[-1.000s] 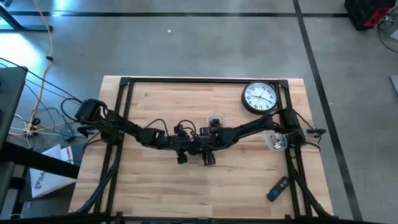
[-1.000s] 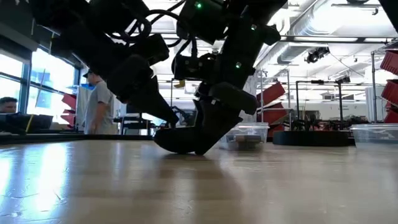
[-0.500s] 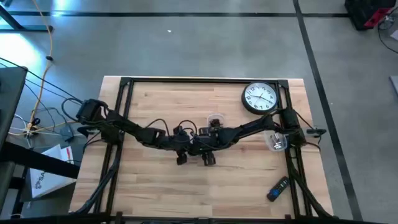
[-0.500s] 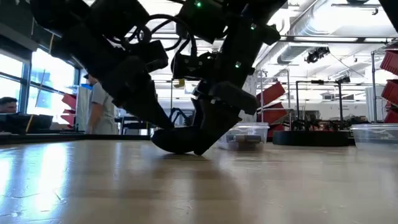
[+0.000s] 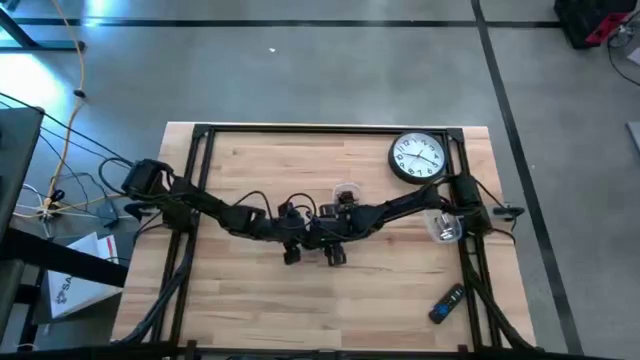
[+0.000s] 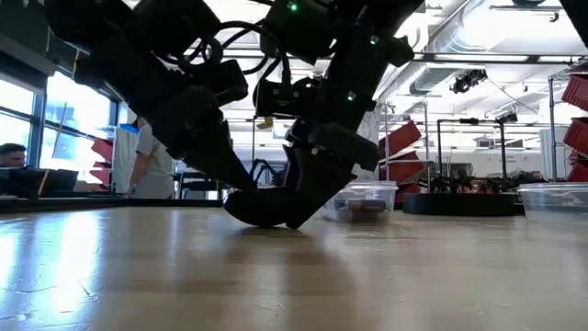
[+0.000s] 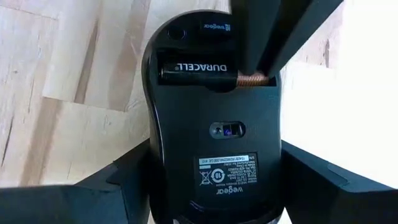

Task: Insert battery
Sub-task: Insert the brown battery into the mouse's battery compartment

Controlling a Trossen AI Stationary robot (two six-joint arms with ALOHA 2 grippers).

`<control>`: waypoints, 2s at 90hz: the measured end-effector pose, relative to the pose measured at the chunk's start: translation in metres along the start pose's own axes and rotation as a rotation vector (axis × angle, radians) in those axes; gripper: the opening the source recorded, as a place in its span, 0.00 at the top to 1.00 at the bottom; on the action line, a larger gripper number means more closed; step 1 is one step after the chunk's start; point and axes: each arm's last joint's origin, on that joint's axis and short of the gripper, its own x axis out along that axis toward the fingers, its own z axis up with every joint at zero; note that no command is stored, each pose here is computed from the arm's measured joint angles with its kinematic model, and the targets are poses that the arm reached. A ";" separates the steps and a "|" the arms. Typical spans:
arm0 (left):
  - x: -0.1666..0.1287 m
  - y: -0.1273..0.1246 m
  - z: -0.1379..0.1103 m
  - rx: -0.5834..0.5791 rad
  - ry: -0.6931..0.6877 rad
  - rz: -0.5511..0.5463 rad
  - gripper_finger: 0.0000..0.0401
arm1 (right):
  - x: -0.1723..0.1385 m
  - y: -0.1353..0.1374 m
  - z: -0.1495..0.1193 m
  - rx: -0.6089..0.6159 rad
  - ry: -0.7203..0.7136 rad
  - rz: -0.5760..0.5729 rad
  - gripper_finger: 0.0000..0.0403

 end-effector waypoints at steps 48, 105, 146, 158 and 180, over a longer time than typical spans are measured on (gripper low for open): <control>-0.057 -0.027 0.010 0.284 -0.091 0.060 0.74 | 0.001 -0.001 -0.001 0.084 -0.003 0.065 0.38; -0.032 -0.054 -0.018 0.671 -0.041 0.181 0.44 | -0.016 -0.020 0.023 0.216 -0.058 0.275 0.38; -0.033 -0.052 -0.018 0.726 -0.037 0.262 0.44 | -0.017 -0.029 0.029 0.296 -0.118 0.341 0.38; -0.033 -0.053 -0.018 0.746 -0.039 0.267 0.44 | -0.017 -0.031 0.029 0.315 -0.122 0.352 0.38; -0.039 -0.059 -0.021 0.828 -0.038 0.322 0.44 | -0.018 -0.036 0.028 0.327 -0.132 0.408 0.38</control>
